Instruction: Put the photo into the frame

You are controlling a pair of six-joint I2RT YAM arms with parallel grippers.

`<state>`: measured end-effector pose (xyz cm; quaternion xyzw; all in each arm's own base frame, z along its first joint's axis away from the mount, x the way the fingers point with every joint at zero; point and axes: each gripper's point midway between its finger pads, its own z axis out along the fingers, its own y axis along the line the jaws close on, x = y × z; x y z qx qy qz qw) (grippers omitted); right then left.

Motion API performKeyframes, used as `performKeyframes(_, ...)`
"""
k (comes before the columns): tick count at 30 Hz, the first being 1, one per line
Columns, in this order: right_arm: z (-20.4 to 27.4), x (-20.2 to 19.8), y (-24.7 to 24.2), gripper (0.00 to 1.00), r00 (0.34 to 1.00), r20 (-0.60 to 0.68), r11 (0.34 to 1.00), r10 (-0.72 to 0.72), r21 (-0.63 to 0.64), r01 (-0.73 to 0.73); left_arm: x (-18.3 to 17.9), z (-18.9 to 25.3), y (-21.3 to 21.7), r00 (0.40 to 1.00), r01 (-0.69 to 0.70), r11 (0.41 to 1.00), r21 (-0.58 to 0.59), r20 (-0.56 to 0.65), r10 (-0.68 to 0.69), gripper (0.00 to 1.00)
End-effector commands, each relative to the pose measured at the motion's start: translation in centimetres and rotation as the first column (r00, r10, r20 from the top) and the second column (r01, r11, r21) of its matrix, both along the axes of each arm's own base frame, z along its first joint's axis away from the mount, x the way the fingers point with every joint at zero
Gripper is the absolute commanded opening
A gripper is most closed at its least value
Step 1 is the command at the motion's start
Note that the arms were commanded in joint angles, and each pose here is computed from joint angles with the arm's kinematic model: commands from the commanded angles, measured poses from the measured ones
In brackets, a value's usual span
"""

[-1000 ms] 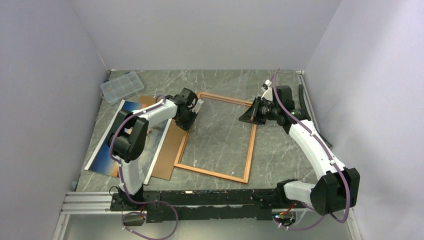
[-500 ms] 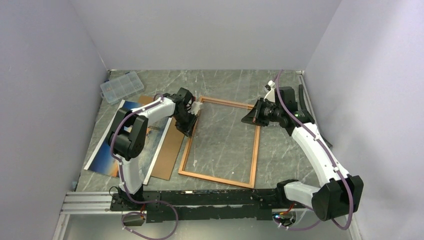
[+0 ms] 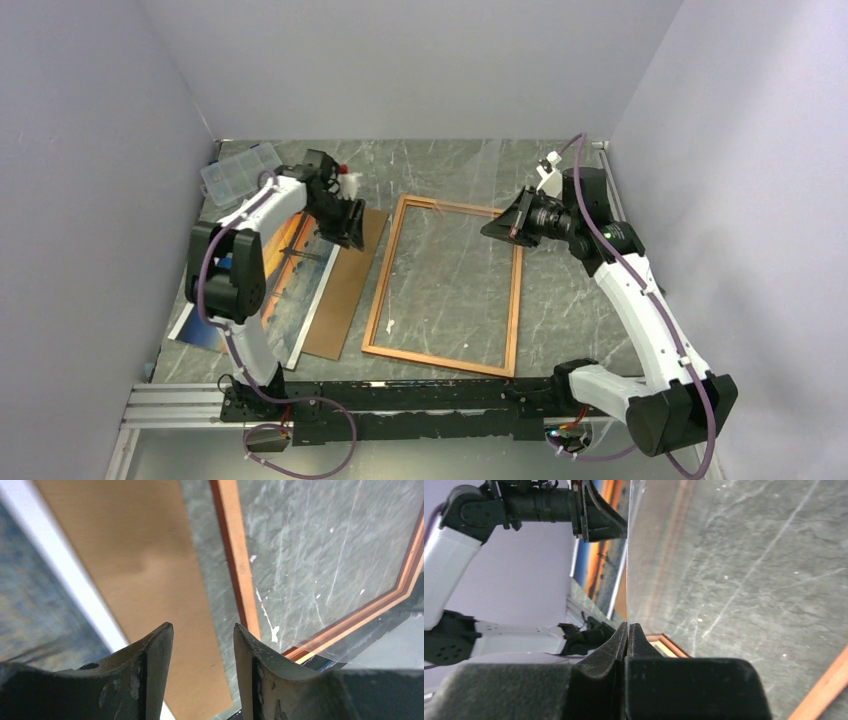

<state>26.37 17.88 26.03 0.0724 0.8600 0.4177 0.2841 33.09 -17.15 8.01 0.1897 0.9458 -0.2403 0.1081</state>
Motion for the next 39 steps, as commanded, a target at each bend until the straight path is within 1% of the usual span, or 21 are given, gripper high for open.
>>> performKeyframes(1, 7.1, -1.1, 1.7, 0.0, 0.987, 0.153, 0.984, 0.056, 0.159, -0.081, 1.7, 4.4, 2.3, 0.993, -0.039, 0.998, -0.04, 0.113, 0.043, 0.54)
performKeyframes(6, 9.3, -2.2, 2.5, 0.0, 0.977, 0.191, 0.961, 0.099, 0.235, -0.143, 3.0, 4.4, 5.6, 0.983, -0.13, 0.991, -0.01, 0.129, 0.13, 0.57)
performKeyframes(10, 8.4, -2.6, 3.0, 0.0, 0.976, 0.183, 0.939, 0.115, 0.3, -0.167, 2.8, 3.8, 6.7, 0.98, -0.158, 0.987, -0.001, 0.118, 0.157, 0.58)
performKeyframes(17, 0.7, -1.3, 1.8, 0.0, 0.994, 0.084, 0.962, 0.074, 0.255, -0.093, 1.4, 2.5, 6.6, 0.986, -0.147, 0.989, -0.006, 0.085, 0.147, 0.58)
performKeyframes(23, -5.7, -1.4, 0.0, 0.0, 0.999, 0.024, 0.964, 0.042, 0.262, -0.047, 0.8, 1.6, 6.5, 0.989, -0.133, 0.991, -0.007, 0.067, 0.133, 0.57)
performKeyframes(29, -8.5, -1.7, -2.0, 0.0, 1.0, -0.009, 0.975, -0.001, 0.221, 0.003, 0.2, 1.3, 5.4, 0.993, -0.099, 0.995, -0.009, 0.059, 0.1, 0.56)
performKeyframes(34, -10.1, -1.8, -2.8, 0.0, 1.0, -0.026, 0.985, -0.012, 0.174, 0.016, -0.7, 0.6, 3.3, 0.998, -0.045, 0.999, -0.007, 0.038, 0.045, 0.54)
performKeyframes(39, -11.7, -2.0, -3.3, 0.0, 0.998, -0.06, 0.99, -0.035, 0.136, 0.043, -1.7, -0.2, 1.0, 1.0, 0.009, 1.0, -0.019, 0.01, -0.009, 0.5)
